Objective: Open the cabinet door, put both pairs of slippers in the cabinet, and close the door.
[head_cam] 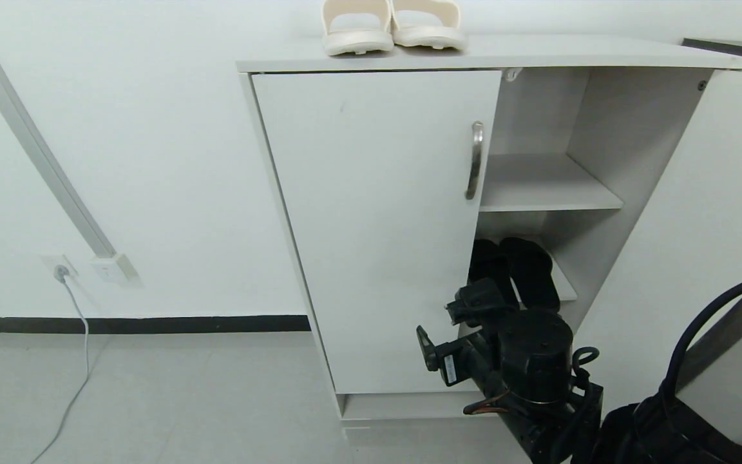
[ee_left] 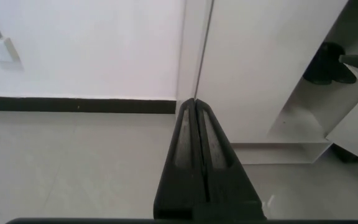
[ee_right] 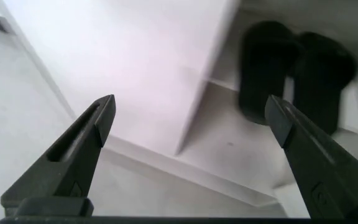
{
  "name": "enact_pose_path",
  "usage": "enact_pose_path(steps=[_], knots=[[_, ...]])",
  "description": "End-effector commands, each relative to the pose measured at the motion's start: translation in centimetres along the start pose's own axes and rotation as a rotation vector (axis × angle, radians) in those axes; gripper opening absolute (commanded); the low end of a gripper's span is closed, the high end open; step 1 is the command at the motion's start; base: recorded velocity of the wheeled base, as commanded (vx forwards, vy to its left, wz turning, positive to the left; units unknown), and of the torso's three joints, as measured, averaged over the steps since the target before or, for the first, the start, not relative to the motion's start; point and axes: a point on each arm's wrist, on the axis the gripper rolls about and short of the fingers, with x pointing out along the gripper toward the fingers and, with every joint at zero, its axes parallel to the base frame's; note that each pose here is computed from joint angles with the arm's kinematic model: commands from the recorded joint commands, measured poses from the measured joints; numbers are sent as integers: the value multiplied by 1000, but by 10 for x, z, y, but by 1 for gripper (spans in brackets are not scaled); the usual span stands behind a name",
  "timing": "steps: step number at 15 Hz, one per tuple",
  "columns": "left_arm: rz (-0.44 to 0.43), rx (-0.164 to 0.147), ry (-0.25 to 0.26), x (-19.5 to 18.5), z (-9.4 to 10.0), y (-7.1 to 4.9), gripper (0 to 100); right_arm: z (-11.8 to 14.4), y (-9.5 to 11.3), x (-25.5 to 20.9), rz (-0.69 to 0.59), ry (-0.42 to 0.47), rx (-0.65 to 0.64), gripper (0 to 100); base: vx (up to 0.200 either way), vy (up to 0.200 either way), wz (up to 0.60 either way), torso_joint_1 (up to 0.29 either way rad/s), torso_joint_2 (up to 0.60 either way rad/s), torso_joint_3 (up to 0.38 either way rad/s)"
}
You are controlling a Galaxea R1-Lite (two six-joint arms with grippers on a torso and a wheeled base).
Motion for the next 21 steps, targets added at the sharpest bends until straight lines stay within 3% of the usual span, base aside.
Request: enact_pose_path(steps=[1, 21], knots=[[0, 0, 2, 0, 0, 0, 0, -1, 1, 0, 1, 0, 0, 100, 0, 200, 0, -2, -2, 2], [0, -2, 2, 0, 0, 0, 0, 0, 1, 0, 2, -11, 6, 100, 0, 10, 0, 0, 0, 0]])
